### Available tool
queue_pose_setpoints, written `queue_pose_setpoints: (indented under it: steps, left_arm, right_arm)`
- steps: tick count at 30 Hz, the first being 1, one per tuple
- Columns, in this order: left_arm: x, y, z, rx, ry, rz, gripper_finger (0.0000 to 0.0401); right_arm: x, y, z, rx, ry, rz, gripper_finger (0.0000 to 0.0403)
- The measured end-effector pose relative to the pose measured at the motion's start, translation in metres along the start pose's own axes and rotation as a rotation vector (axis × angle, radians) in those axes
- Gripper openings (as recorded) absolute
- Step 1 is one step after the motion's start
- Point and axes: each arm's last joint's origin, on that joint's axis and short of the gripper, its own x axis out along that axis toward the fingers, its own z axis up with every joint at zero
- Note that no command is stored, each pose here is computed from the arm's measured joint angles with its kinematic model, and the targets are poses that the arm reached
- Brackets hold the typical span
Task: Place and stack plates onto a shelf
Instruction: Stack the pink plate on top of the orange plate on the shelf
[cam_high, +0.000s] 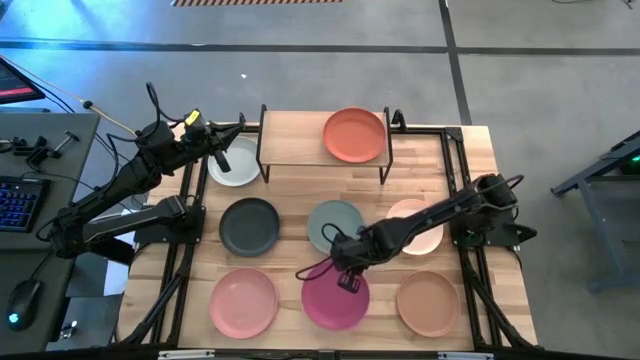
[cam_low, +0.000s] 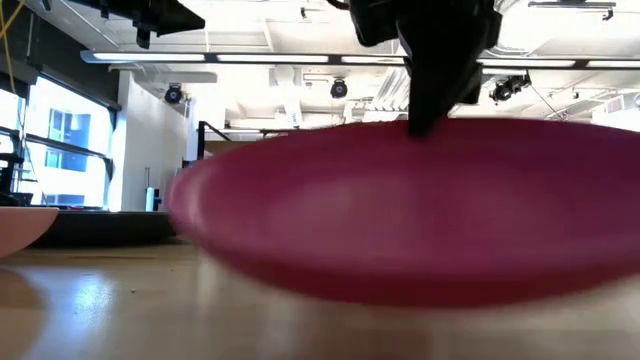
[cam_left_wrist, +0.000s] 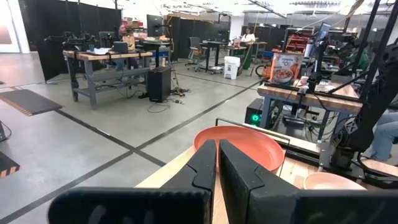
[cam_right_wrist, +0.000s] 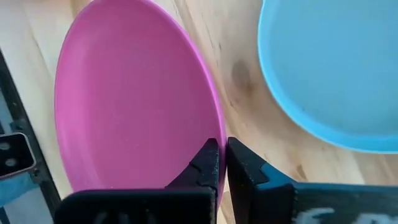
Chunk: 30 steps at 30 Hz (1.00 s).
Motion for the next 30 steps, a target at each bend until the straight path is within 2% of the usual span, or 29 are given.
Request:
queue_pose_setpoints:
  steps: [9, 15, 23, 30]
  left_arm:
    - [0.000, 0.000, 0.000, 0.000, 0.000, 0.000, 0.0008]
    - [0.000, 0.000, 0.000, 0.000, 0.000, 0.000, 0.0008]
    - [0.000, 0.000, 0.000, 0.000, 0.000, 0.000, 0.0008]
    - [0.000, 0.000, 0.000, 0.000, 0.000, 0.000, 0.0008]
  right_arm:
    - [-0.028, -0.015, 0.012, 0.037, -0.065, 0.027, 0.0000]
    - [-0.057, -0.035, 0.023, 0.078, -0.121, 0.052, 0.0000]
    - [-0.106, -0.081, 0.039, 0.179, -0.244, 0.058, 0.0000]
    - [-0.154, -0.138, 0.049, 0.252, -0.404, 0.016, 0.0000]
